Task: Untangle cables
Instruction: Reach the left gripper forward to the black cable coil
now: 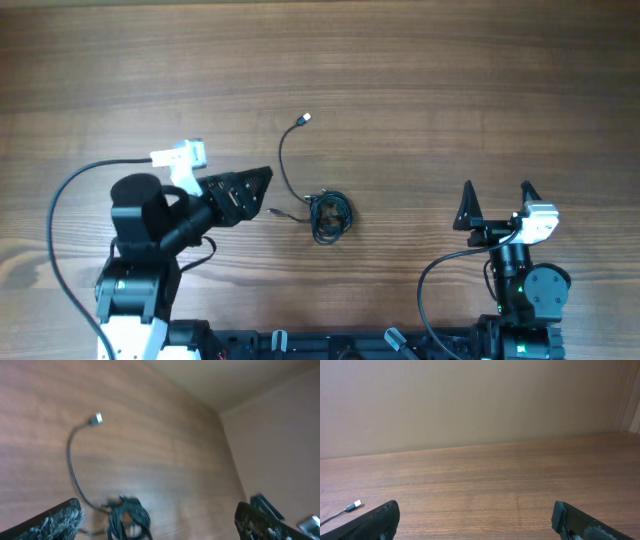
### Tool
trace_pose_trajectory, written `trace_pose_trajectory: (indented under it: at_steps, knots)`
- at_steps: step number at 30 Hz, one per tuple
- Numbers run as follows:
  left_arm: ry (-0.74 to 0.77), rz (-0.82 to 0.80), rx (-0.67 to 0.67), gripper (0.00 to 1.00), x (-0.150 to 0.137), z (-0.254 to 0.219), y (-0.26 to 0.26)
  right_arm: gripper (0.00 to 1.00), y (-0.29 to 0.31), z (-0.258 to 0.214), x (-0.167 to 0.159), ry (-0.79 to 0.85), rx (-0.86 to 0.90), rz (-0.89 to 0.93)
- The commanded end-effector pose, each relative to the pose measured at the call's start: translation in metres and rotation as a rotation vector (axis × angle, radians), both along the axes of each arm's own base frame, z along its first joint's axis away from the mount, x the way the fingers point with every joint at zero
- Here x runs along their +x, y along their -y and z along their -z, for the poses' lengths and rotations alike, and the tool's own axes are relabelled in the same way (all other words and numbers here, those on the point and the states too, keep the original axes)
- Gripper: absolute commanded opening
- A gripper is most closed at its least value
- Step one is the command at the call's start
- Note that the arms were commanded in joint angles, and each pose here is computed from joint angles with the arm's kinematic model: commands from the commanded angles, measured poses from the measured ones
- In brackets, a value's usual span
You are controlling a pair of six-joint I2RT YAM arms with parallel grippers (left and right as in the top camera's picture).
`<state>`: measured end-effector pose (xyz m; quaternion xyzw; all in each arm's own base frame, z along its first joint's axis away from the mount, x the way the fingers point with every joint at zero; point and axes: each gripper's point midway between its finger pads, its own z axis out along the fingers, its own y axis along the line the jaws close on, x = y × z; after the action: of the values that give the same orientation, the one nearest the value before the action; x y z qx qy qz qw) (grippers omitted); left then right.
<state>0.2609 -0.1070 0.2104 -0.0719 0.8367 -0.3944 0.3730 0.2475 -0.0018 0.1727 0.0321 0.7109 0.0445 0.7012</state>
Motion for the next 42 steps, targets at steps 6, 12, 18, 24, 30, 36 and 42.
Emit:
trace_pose_trajectory:
  at_steps: [6,12,18,24,30,36,42]
  knots:
    - [-0.155,0.087,-0.130,0.99,-0.005,0.010,0.020,1.00,0.001,0.000,0.000,0.003,-0.010,0.009]
    - [-0.368,0.039,-0.128,0.90,-0.014,0.047,0.024,1.00,0.001,0.000,0.000,0.003,-0.011,0.009]
    - [-0.515,-0.095,-0.041,0.87,-0.018,0.080,0.031,1.00,0.001,0.000,0.000,0.003,-0.011,0.009]
    - [-0.596,-0.277,0.063,0.77,-0.020,0.109,0.038,1.00,0.001,0.000,0.000,0.003,-0.011,0.009]
    - [-0.643,-0.271,0.105,0.72,-0.023,0.135,0.070,1.00,0.001,0.000,0.000,0.003,-0.010,0.009]
    - [-0.762,-0.289,0.099,0.61,-0.036,0.165,0.096,1.00,0.001,0.000,0.000,0.003,-0.011,0.009]
    - [-0.786,-0.266,0.139,0.28,-0.042,0.181,0.105,1.00,0.001,0.000,0.000,0.002,-0.011,0.009]
